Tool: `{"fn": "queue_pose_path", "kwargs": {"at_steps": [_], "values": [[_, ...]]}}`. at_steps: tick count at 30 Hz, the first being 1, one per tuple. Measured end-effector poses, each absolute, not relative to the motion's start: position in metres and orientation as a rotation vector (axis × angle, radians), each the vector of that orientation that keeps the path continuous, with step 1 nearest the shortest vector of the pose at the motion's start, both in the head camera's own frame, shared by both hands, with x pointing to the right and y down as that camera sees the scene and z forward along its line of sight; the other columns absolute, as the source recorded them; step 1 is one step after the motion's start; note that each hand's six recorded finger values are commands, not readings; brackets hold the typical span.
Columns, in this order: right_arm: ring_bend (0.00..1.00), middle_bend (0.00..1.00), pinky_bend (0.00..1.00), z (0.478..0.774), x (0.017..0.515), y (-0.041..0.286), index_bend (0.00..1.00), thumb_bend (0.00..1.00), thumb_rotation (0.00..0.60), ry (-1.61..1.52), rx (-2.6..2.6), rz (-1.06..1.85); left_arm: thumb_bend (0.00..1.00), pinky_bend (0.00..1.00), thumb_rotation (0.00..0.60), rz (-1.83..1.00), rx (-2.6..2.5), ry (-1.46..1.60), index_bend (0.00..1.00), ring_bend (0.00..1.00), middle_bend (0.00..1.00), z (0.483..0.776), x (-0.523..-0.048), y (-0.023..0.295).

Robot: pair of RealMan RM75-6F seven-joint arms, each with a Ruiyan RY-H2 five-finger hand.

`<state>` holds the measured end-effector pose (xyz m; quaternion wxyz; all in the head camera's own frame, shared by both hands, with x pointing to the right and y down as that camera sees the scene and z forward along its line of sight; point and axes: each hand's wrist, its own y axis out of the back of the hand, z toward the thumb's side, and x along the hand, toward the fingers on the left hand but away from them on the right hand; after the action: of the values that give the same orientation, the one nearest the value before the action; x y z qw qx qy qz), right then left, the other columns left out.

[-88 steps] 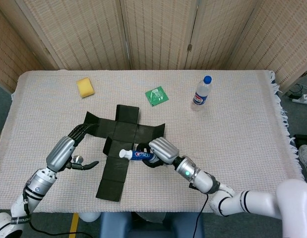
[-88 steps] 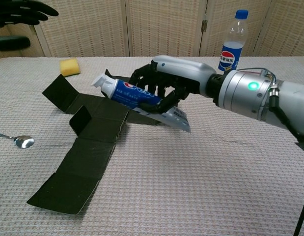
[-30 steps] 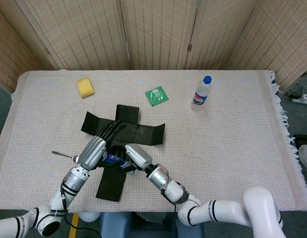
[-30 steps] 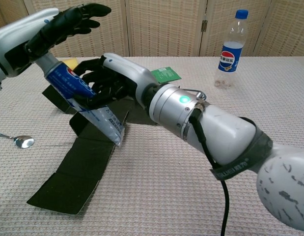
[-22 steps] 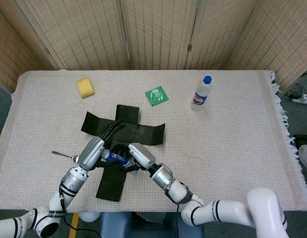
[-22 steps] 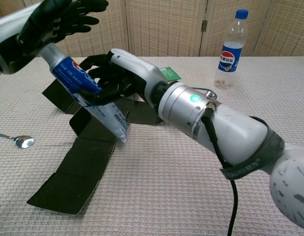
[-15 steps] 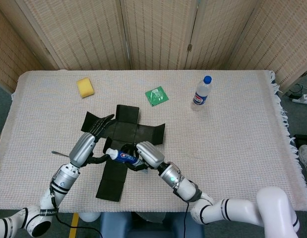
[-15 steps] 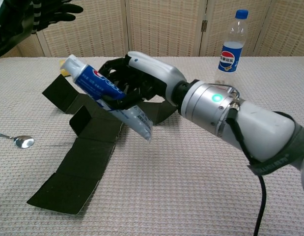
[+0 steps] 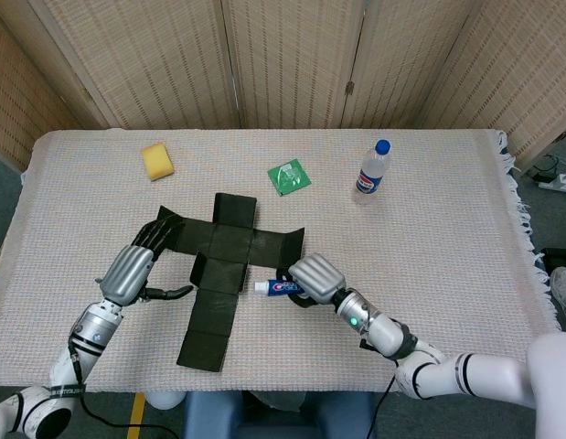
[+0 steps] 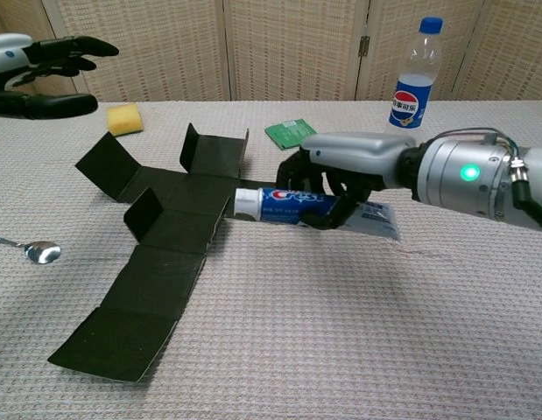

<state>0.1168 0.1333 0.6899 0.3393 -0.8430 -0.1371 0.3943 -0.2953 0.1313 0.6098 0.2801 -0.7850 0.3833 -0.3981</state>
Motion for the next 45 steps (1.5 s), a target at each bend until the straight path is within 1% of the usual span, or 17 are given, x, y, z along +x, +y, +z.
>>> {"fn": "queue_pose_path", "kwargs": {"at_steps": [2,7,9,11,13,17,18,19,20,21,22,23,27,30,32,37,45], "values": [[0.54,0.46,0.56,0.698,0.124,0.136,0.57,1.0,0.6,-0.311,-2.153,1.063,0.14,0.0,0.23,-1.084,-2.086,1.023,0.0,0.0,0.01,0.61,-0.299,0.133],[0.41,0.32,0.42,0.711,0.131,0.142,0.28,1.0,0.6,-0.242,-2.096,1.109,0.14,0.0,0.23,-1.119,-2.045,1.023,0.0,0.0,0.01,0.61,-0.308,0.136],[0.35,0.23,0.36,0.714,0.132,0.144,0.13,1.0,0.6,-0.221,-2.094,1.131,0.14,0.0,0.231,-1.124,-2.03,1.025,0.0,0.0,0.01,0.61,-0.311,0.136],[0.3,0.17,0.31,0.716,0.133,0.146,0.04,0.99,0.6,-0.205,-2.097,1.154,0.14,0.0,0.233,-1.13,-2.014,1.023,0.0,0.0,0.01,0.609,-0.313,0.136],[0.27,0.12,0.28,0.716,0.133,0.147,0.0,0.96,0.6,-0.199,-2.101,1.17,0.14,0.0,0.232,-1.143,-1.987,1.021,0.0,0.0,0.01,0.608,-0.318,0.136],[0.23,0.09,0.27,0.705,0.134,0.144,0.0,0.95,0.6,-0.236,-2.104,1.165,0.14,0.0,0.245,-1.174,-1.926,1.042,0.0,0.0,0.01,0.603,-0.332,0.132],[0.23,0.09,0.27,0.7,0.136,0.141,0.0,0.95,0.6,-0.26,-2.1,1.162,0.14,0.0,0.284,-1.186,-1.911,1.049,0.0,0.0,0.01,0.602,-0.338,0.132],[0.24,0.09,0.27,0.695,0.139,0.138,0.0,0.95,0.6,-0.281,-2.096,1.16,0.14,0.0,0.373,-1.196,-1.899,1.053,0.0,0.0,0.01,0.601,-0.342,0.131],[0.24,0.1,0.27,0.688,0.144,0.134,0.0,0.95,0.6,-0.311,-2.09,1.157,0.14,0.0,0.442,-1.207,-1.887,1.058,0.0,0.0,0.01,0.601,-0.347,0.13],[0.26,0.12,0.27,0.683,0.148,0.131,0.0,0.95,0.6,-0.337,-2.086,1.154,0.14,0.0,0.536,-1.218,-1.872,1.061,0.0,0.0,0.02,0.6,-0.351,0.13],[0.27,0.15,0.27,0.678,0.152,0.128,0.0,0.94,0.6,-0.364,-2.082,1.152,0.14,0.0,0.58,-1.225,-1.858,1.06,0.0,0.0,0.02,0.599,-0.354,0.129],[0.28,0.16,0.28,0.671,0.158,0.124,0.01,0.94,0.6,-0.403,-2.075,1.148,0.14,0.0,0.6,-1.233,-1.84,1.059,0.0,0.0,0.03,0.599,-0.358,0.129],[0.34,0.27,0.31,0.647,0.187,0.11,0.16,0.94,0.6,-0.531,-2.016,1.14,0.17,0.0,0.6,-1.272,-1.765,1.085,0.02,0.04,0.07,0.596,-0.378,0.128],[0.37,0.33,0.34,0.627,0.216,0.103,0.26,0.94,0.6,-0.641,-1.953,1.146,0.22,0.0,0.6,-1.312,-1.726,1.115,0.12,0.06,0.1,0.595,-0.399,0.13],[0.38,0.34,0.34,0.615,0.238,0.101,0.3,0.94,0.6,-0.706,-1.909,1.158,0.26,0.0,0.6,-1.338,-1.703,1.129,0.16,0.09,0.13,0.594,-0.411,0.132],[0.38,0.35,0.34,0.585,0.301,0.111,0.31,0.94,0.6,-0.867,-1.798,1.214,0.35,0.0,0.6,-1.391,-1.65,1.142,0.23,0.12,0.18,0.588,-0.434,0.142],[0.37,0.35,0.34,0.559,0.371,0.148,0.31,0.94,0.6,-0.986,-1.703,1.286,0.35,0.0,0.6,-1.482,-1.551,1.141,0.21,0.12,0.18,0.577,-0.461,0.169]]}}
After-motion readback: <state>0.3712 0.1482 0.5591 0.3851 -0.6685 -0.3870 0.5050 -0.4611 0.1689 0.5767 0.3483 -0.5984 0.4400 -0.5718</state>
